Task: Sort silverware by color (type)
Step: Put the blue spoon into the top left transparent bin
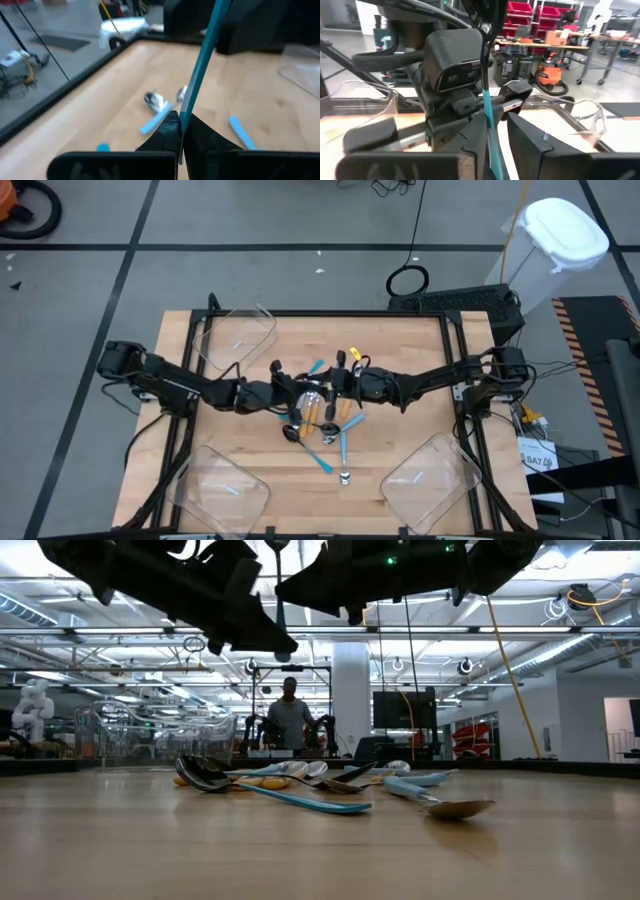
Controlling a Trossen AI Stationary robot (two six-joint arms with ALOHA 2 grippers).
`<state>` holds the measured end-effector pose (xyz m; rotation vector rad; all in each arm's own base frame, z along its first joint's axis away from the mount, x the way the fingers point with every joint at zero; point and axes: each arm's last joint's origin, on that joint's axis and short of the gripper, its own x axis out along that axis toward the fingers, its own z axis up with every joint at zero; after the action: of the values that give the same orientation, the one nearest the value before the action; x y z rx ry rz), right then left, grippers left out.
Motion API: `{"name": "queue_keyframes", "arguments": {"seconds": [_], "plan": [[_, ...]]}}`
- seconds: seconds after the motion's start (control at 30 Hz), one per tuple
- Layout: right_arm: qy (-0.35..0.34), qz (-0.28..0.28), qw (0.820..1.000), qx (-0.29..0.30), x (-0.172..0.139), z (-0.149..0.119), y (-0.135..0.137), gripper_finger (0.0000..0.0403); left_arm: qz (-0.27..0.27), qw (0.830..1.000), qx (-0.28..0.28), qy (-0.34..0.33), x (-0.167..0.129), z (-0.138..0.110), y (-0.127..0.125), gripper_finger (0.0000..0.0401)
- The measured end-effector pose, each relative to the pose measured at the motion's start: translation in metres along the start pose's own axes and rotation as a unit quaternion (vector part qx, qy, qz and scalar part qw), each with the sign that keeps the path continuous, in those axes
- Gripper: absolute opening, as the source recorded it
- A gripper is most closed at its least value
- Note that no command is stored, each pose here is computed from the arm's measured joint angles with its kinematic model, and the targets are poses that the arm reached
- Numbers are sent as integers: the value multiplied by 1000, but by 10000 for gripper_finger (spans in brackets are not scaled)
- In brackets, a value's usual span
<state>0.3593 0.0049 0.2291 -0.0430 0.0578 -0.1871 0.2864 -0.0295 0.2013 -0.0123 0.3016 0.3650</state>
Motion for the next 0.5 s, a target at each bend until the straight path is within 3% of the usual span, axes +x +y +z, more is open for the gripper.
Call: {"name": "queue_keyframes", "arguments": {"seconds": [0.37,0.5], "plan": [[-6,44,999,1,3,2,-12,100,-44,997,-16,62,-12,0,10,4],[-13,43,999,2,5,6,-15,100,-37,996,-23,76,-9,-2,16,4]]}}
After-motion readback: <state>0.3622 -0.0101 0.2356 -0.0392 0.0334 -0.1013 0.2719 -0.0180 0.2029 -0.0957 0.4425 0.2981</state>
